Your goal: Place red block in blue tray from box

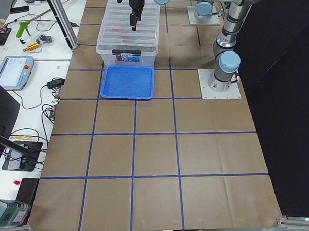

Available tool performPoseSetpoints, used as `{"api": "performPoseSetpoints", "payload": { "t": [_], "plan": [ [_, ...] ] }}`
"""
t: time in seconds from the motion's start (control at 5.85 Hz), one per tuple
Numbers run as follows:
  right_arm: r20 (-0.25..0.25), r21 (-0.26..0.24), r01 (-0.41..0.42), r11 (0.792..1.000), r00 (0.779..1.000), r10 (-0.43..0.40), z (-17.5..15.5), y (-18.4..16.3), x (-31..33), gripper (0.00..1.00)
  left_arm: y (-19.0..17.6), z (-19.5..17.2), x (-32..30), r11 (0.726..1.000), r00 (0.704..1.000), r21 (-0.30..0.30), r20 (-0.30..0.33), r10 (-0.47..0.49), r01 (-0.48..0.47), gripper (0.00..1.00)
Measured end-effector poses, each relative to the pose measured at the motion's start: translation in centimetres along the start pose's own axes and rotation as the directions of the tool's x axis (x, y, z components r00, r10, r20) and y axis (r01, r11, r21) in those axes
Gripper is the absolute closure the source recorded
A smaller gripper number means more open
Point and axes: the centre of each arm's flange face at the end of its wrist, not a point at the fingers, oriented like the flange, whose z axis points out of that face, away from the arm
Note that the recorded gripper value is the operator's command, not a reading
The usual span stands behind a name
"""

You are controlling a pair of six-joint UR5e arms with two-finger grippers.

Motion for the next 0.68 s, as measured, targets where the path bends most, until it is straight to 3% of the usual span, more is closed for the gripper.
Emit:
{"api": "performPoseSetpoints", "payload": {
  "t": [0.17,0.34,0.51,0.68],
  "plan": [
    [-0.021,0.001,0.020,1.000,1.000,-0.020,0.0,0.0,2.4,0.00,0.2,0.4,0.2,0.987,0.987,-0.008,-0.005,0.163,-0.163,0.01],
    [-0.036,-0.008,0.032,0.999,0.999,-0.032,0.1,0.3,5.2,0.00,0.3,1.0,0.3,0.924,0.924,-0.013,-0.015,0.382,-0.382,0.01],
    [-0.039,-0.013,0.039,0.999,0.998,-0.040,0.2,0.7,7.6,0.00,0.1,1.8,0.2,0.800,0.800,-0.018,-0.027,0.599,-0.599,0.01],
    [-0.050,-0.020,0.041,0.999,0.998,-0.042,0.2,0.9,9.0,0.00,-0.2,2.8,0.1,0.664,0.664,-0.021,-0.044,0.746,-0.747,0.01]
  ]
}}
